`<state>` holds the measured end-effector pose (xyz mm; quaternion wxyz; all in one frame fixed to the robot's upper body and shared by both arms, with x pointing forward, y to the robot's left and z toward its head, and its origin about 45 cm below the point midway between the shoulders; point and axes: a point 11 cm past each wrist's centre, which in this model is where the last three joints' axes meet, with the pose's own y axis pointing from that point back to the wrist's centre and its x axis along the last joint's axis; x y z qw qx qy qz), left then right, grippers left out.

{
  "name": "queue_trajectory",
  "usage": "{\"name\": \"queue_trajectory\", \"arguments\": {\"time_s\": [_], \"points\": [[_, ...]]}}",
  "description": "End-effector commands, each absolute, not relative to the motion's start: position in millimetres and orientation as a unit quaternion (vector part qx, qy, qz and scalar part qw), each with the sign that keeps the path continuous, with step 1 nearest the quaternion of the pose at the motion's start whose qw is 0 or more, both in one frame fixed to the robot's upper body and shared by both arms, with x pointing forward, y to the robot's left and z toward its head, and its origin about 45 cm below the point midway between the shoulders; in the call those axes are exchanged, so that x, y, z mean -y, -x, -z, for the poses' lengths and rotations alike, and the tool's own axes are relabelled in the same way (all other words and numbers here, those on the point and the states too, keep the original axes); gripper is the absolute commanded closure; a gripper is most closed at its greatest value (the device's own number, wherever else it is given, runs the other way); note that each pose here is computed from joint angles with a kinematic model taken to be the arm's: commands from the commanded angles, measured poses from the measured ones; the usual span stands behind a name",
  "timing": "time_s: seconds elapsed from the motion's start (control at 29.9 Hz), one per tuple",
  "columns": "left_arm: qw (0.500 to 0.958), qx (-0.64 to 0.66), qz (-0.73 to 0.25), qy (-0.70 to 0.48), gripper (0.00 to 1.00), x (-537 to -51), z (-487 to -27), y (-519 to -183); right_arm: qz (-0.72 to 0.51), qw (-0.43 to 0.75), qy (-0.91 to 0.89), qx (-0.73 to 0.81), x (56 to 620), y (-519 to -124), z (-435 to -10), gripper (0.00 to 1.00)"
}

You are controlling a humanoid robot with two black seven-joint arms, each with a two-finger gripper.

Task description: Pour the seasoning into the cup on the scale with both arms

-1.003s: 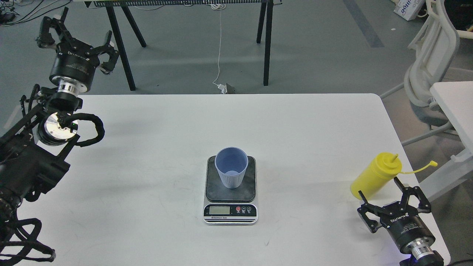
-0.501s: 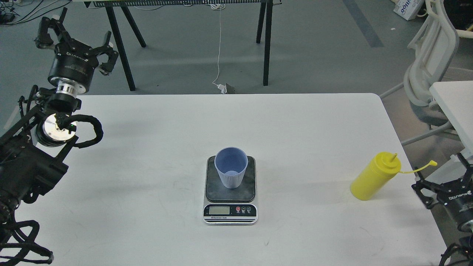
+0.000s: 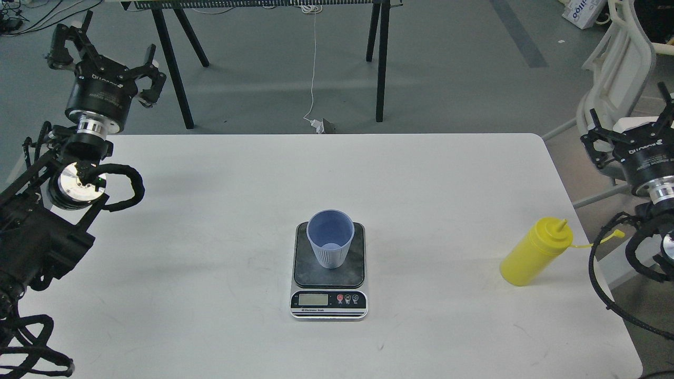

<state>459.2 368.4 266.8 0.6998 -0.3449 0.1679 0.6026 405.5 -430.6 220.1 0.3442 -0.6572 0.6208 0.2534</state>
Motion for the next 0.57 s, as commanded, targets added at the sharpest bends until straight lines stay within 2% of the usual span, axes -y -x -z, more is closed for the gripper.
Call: {"name": "queue_trajectory", "arguments": {"time_s": [0.0,0.27,0.53], "points": [[0.698,-0.172,-0.605,0.343,0.0,-370,-261,-456,-0.265,0.366,0.654,-0.607,402,-429,-220,0.01],[0.698,-0.172,-0.606,0.341,0.0,-370,-260,-456,-0.236,0.385,0.662,-0.598,394,-463,-259,0.01],[0.698,-0.172,-0.605,0.342,0.0,-370,-261,-456,-0.222,0.392,0.674,-0.586,387,-473,-280,0.01]]}}
